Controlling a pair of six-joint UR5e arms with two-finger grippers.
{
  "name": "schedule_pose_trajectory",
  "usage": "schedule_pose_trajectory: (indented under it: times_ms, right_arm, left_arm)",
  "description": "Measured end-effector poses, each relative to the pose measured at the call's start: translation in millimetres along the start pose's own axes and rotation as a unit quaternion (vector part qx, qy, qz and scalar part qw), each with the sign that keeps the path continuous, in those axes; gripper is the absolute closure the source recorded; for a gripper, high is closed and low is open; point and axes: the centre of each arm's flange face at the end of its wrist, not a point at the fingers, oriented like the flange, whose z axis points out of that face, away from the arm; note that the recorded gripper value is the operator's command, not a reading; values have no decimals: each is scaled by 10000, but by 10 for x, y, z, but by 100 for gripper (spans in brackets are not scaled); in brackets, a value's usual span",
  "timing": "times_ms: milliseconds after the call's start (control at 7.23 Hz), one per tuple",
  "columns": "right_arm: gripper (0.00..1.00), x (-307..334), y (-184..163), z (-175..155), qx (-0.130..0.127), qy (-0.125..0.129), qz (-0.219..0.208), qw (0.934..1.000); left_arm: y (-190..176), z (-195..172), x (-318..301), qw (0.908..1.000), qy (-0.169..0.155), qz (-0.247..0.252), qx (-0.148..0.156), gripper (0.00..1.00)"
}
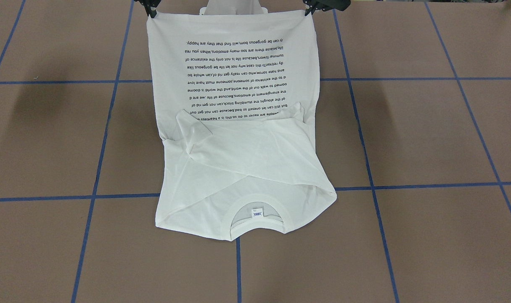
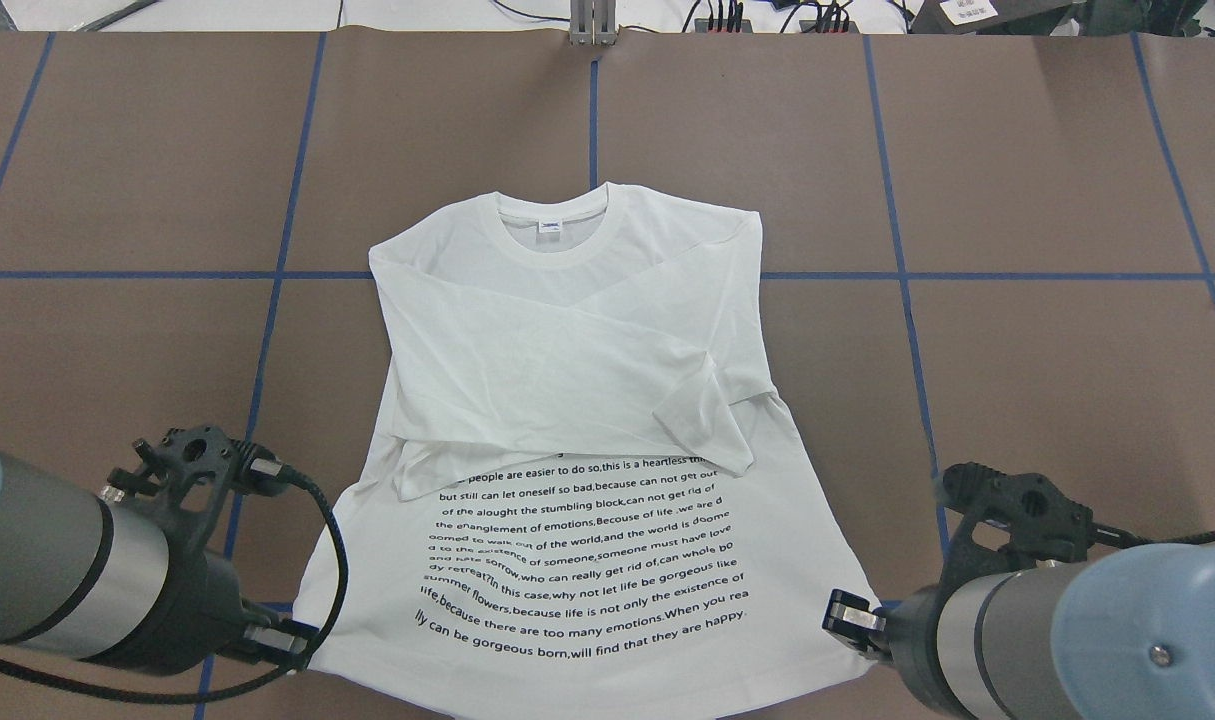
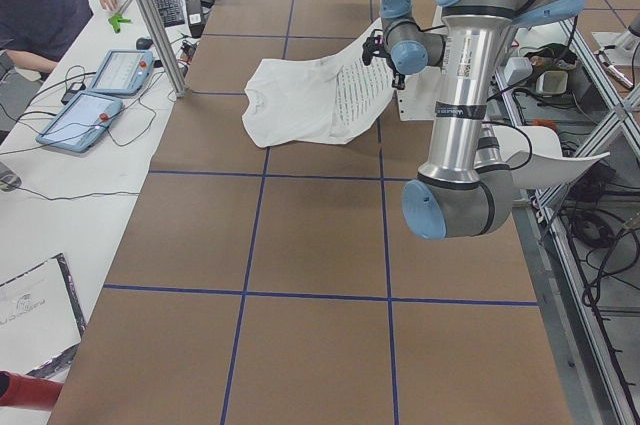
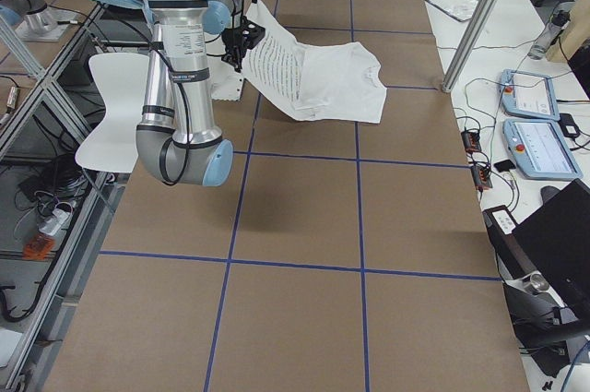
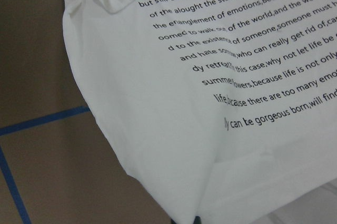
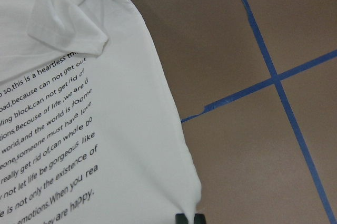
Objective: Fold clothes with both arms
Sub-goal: 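Carry the hem with both grippers over the shirt toward the collar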
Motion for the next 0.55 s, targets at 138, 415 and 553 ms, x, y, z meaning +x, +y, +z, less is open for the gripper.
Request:
schedule_pose_trajectory:
  times_ms: [138, 415, 553]
  right_arm:
    - [100, -152, -199, -3, 191, -56, -77, 9998]
    - [100, -417, -764, -132, 592, -190, -121, 9980]
    - [100, -524, -1083, -196, 783, -197, -86, 9967]
  left_arm:
    - [-335, -95, -63, 9994, -92, 24, 331, 100]
    - [-957, -373, -199, 9951, -234, -102, 950, 100]
    - [-1211, -472, -248, 9925, -302, -228, 1163, 100]
